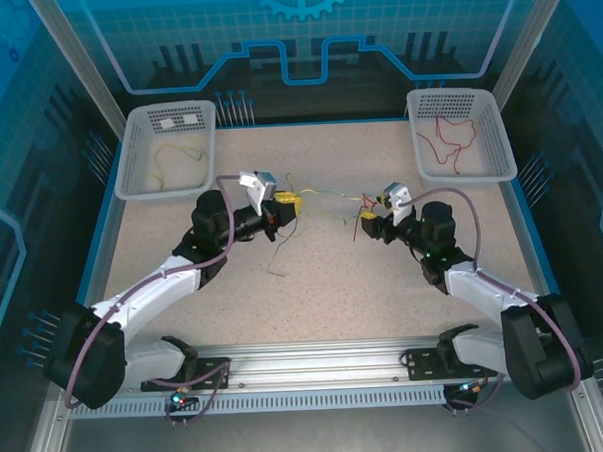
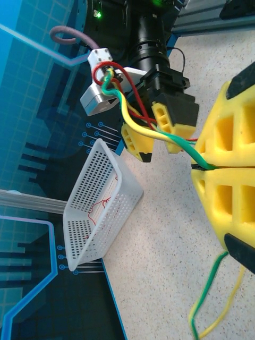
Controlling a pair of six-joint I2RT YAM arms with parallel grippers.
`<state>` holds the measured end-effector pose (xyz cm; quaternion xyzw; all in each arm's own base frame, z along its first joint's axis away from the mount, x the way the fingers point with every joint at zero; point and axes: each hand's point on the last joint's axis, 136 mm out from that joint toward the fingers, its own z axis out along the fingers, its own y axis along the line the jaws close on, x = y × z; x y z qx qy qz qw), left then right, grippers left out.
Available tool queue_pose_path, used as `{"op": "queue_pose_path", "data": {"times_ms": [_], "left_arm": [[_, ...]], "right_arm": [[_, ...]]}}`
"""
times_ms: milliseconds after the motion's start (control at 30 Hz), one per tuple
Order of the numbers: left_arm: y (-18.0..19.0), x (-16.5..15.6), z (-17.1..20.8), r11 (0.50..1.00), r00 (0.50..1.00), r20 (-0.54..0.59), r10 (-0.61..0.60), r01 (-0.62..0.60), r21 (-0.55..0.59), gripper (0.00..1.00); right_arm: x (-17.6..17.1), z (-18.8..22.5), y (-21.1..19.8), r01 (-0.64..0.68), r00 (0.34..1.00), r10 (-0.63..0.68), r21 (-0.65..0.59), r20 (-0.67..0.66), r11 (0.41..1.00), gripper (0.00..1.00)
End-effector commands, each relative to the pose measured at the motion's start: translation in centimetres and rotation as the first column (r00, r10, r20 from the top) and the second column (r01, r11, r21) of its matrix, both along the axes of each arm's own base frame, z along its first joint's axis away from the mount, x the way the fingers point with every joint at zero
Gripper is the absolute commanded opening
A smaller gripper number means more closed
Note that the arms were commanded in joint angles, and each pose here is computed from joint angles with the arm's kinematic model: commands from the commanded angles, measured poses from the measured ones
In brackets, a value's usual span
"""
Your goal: Untangle the cables
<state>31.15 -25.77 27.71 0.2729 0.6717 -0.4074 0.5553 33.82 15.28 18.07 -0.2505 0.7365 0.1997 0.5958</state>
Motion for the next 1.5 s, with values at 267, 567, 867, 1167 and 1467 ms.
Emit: {"op": "queue_pose_path", "data": {"times_ms": [267,567,867,1167,1467], "left_arm": [[3.2,1.5,1.4,0.981,0.98,0.057,0.19,-0.186,-0.058,0.0],[8.0,3.4,-0.4,0.911,0.919,-0.011,0.395,-0.393,-0.127,0.0],[11.9,4.2,-1.6,0.847,0.855,-0.067,0.514,-0.519,-0.116,0.0],[14.2,4.7,-2.0,0.808,0.816,-0.096,0.57,-0.578,-0.117,0.0],[13.0,4.5,-1.9,0.85,0.859,-0.104,0.502,-0.512,-0.126,0.0]], "right_arm": [[-0.2,2.4,-1.5,0.089,0.994,-0.089,0.003,0.057,0.996,0.01],[1.4,1.7,-6.7,0.379,0.926,-0.379,-0.006,0.005,0.926,0.0],[1.4,0.8,-12.5,0.623,0.78,-0.625,-0.042,-0.038,0.781,0.0],[1.0,0.9,-15.0,0.714,0.695,-0.715,-0.05,-0.074,0.698,0.0],[0.9,1.7,-14.2,0.684,0.727,-0.682,-0.005,-0.082,0.73,0.0]]}}
